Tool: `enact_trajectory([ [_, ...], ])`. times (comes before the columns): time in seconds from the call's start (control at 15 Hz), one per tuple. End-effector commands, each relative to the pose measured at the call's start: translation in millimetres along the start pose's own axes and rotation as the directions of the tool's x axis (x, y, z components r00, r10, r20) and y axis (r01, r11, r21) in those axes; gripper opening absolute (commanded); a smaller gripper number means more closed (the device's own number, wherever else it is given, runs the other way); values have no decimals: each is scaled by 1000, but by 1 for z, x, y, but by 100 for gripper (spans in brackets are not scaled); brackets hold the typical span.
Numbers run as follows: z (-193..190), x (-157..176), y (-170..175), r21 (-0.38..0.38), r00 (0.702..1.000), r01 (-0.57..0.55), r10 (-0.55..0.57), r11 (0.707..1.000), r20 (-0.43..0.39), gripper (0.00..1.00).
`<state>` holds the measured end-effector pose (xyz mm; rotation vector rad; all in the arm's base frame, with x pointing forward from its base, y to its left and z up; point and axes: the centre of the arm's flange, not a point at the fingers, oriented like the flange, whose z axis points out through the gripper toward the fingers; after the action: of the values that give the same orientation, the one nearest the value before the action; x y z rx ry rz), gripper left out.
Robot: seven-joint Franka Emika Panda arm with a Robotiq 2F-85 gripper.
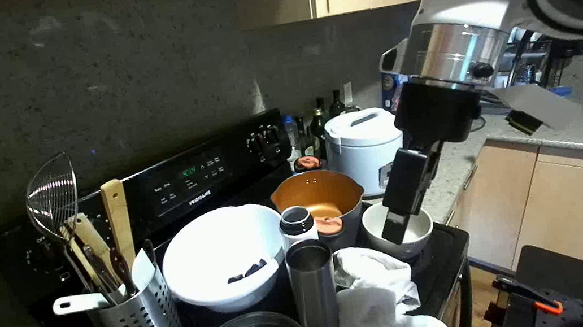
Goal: Use the cloth to wipe the pot.
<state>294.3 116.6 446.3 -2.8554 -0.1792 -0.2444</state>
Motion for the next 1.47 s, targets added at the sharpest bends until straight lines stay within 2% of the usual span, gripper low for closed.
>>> enact_trajectory([
  [0.0,5,-3,2,-3,1000,-3,3,1000,16,100],
  [0.47,-4,5,-1,3,1000,-1,1,1000,-3,100],
  [0.67,9,14,8,-39,999,-38,37,999,-25,100],
  [1.0,55,36,39,-121,995,-87,81,989,-51,100],
  [1.4,124,26,60,-176,994,-88,98,980,49,100],
])
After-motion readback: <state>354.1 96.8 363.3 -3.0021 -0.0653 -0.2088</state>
